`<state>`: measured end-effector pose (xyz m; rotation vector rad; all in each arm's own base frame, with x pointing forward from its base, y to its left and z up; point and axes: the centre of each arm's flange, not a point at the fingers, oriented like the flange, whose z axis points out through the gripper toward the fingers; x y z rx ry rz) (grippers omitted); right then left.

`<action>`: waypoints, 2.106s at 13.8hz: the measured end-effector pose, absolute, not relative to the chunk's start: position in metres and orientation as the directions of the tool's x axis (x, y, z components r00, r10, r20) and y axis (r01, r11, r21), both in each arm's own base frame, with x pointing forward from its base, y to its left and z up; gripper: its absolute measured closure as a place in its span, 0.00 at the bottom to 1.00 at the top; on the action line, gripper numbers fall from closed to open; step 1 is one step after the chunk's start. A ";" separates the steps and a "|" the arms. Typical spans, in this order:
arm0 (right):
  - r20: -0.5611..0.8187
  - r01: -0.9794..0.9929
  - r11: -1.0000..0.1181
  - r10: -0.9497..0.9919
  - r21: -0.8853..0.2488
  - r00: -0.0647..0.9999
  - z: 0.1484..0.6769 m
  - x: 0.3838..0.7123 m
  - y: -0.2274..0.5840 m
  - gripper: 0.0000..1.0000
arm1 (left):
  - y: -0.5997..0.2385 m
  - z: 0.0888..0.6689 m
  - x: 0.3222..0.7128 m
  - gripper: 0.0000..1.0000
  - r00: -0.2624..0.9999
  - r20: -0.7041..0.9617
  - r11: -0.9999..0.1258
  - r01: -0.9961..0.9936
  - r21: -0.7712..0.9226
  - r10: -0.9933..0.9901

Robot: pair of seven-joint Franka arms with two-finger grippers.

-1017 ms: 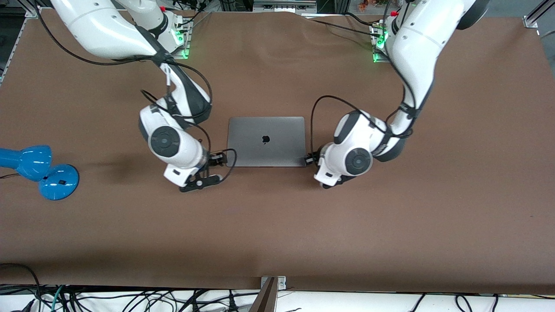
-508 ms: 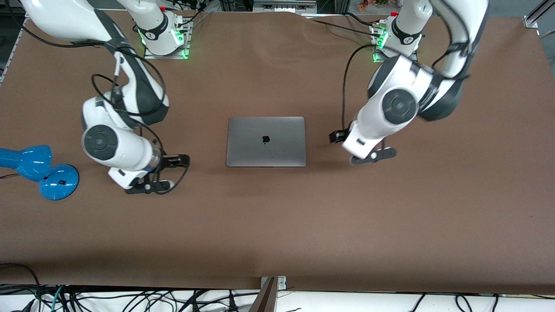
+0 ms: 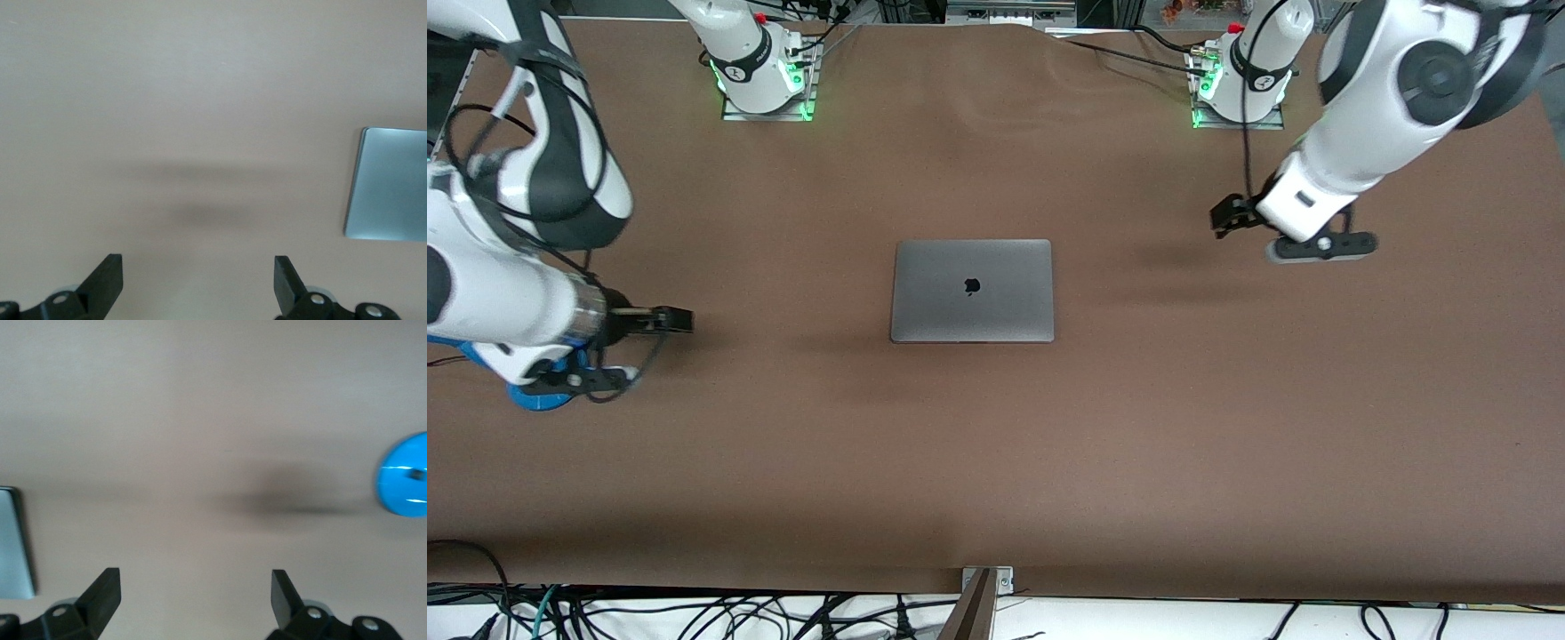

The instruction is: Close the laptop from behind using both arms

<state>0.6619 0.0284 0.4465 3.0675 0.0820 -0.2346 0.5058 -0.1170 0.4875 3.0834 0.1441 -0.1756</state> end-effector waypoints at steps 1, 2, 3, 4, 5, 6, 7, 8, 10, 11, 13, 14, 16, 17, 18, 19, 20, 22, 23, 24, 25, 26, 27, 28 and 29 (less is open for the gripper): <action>-0.139 0.037 -0.996 0.026 0.077 0.990 0.462 0.658 0.022 0.00 | -0.099 0.501 0.506 0.00 0.990 -0.116 -0.995 0.090 0.049 0.084; -0.126 0.005 -0.998 -0.004 0.070 0.992 0.478 0.651 0.016 0.00 | -0.084 0.517 0.506 0.00 0.989 -0.121 -0.995 0.086 0.051 0.080; -0.115 -0.030 -0.998 -0.036 0.048 0.993 0.492 0.644 0.008 0.00 | -0.073 0.535 0.507 0.00 0.990 -0.124 -0.996 0.079 0.045 0.073; -0.101 -0.065 -0.998 -0.067 0.028 0.993 0.507 0.635 -0.004 0.00 | -0.066 0.552 0.508 0.00 0.991 -0.119 -0.998 0.061 0.026 0.058; -0.084 -0.089 -0.996 -0.090 0.013 0.992 0.524 0.625 -0.017 0.00 | -0.063 0.565 0.508 0.00 0.993 -0.111 -0.999 0.043 0.003 0.042; -0.071 -0.103 -0.995 -0.103 0.005 0.992 0.542 0.613 -0.026 0.00 | -0.063 0.574 0.508 0.00 0.994 -0.104 -0.999 0.029 -0.013 0.031; -0.061 -0.108 -0.994 -0.108 0.004 0.992 0.562 0.601 -0.030 0.00 | -0.066 0.579 0.507 0.00 0.995 -0.100 -1.000 0.022 -0.020 0.024; -0.050 -0.104 -0.995 -0.104 0.002 0.993 0.581 0.588 -0.027 0.00 | -0.071 0.579 0.506 0.00 0.994 -0.104 -1.000 0.017 -0.022 0.019; -0.028 -0.089 -0.996 -0.089 -0.002 0.996 0.609 0.566 -0.018 0.00 | -0.085 0.578 0.503 0.00 0.993 -0.114 -1.000 0.011 -0.027 0.014; -0.022 -0.089 -0.996 -0.089 -0.004 0.996 0.615 0.559 -0.016 0.00 | -0.089 0.578 0.502 0.00 0.993 -0.116 -1.000 0.011 -0.028 0.015; -0.032 -0.096 -0.995 -0.096 -0.004 0.995 0.611 0.553 -0.018 0.00 | -0.089 0.577 0.501 0.00 0.992 -0.121 -0.999 0.013 -0.029 0.016; -0.037 -0.101 -0.995 -0.100 -0.004 0.994 0.605 0.554 -0.020 0.00 | -0.088 0.577 0.501 0.00 0.992 -0.124 -0.999 0.015 -0.030 0.019; -0.033 -0.110 -0.994 -0.110 -0.003 0.993 0.597 0.556 -0.026 0.00 | -0.083 0.577 0.502 0.00 0.992 -0.125 -0.999 0.023 -0.029 0.026; -0.029 -0.114 -0.993 -0.114 -0.003 0.993 0.595 0.557 -0.028 0.00 | -0.081 0.578 0.502 0.00 0.992 -0.123 -0.999 0.027 -0.028 0.031; -0.027 -0.116 -0.993 -0.116 -0.003 0.993 0.594 0.558 -0.029 0.00 | -0.079 0.580 0.503 0.00 0.992 -0.120 -0.999 0.032 -0.027 0.035; -0.026 -0.117 -0.993 -0.116 -0.003 0.993 0.594 0.558 -0.029 0.00 | -0.076 0.581 0.504 0.00 0.992 -0.118 -0.999 0.036 -0.026 0.039; -0.026 -0.117 -0.993 -0.117 -0.003 0.993 0.594 0.558 -0.030 0.00 | -0.072 0.581 0.504 0.00 0.992 -0.117 -0.999 0.038 -0.024 0.041; -0.026 -0.119 -0.993 -0.119 -0.003 0.993 0.594 0.558 -0.031 0.00 | -0.062 0.582 0.505 0.00 0.992 -0.119 -0.999 0.041 -0.020 0.043; -0.026 -0.119 -0.993 -0.119 -0.003 0.993 0.594 0.558 -0.031 0.00 | -0.057 0.582 0.506 0.00 0.992 -0.119 -0.999 0.048 -0.018 0.050; -0.025 -0.120 -0.993 -0.120 -0.003 0.993 0.594 0.558 -0.031 0.00 | -0.054 0.582 0.506 0.00 0.991 -0.119 -0.999 0.052 -0.016 0.053; -0.025 -0.119 -0.993 -0.119 -0.003 0.993 0.594 0.558 -0.031 0.00 | -0.051 0.582 0.507 0.00 0.992 -0.119 -0.999 0.050 -0.015 0.052; -0.025 -0.119 -0.993 -0.119 -0.003 0.993 0.594 0.558 -0.031 0.00 | -0.049 0.582 0.507 0.00 0.991 -0.120 -0.999 0.049 -0.014 0.051; -0.025 -0.119 -0.993 -0.119 -0.003 0.993 0.594 0.558 -0.031 0.00 | -0.049 0.582 0.507 0.00 0.991 -0.121 -0.999 0.049 -0.014 0.050; -0.026 -0.119 -0.993 -0.119 -0.003 0.993 0.594 0.558 -0.031 0.00 | -0.050 0.582 0.506 0.00 0.991 -0.121 -0.999 0.047 -0.014 0.048; -0.026 -0.119 -0.993 -0.119 -0.003 0.993 0.594 0.558 -0.031 0.00 | -0.050 0.582 0.506 0.00 0.992 -0.121 -0.999 0.045 -0.014 0.047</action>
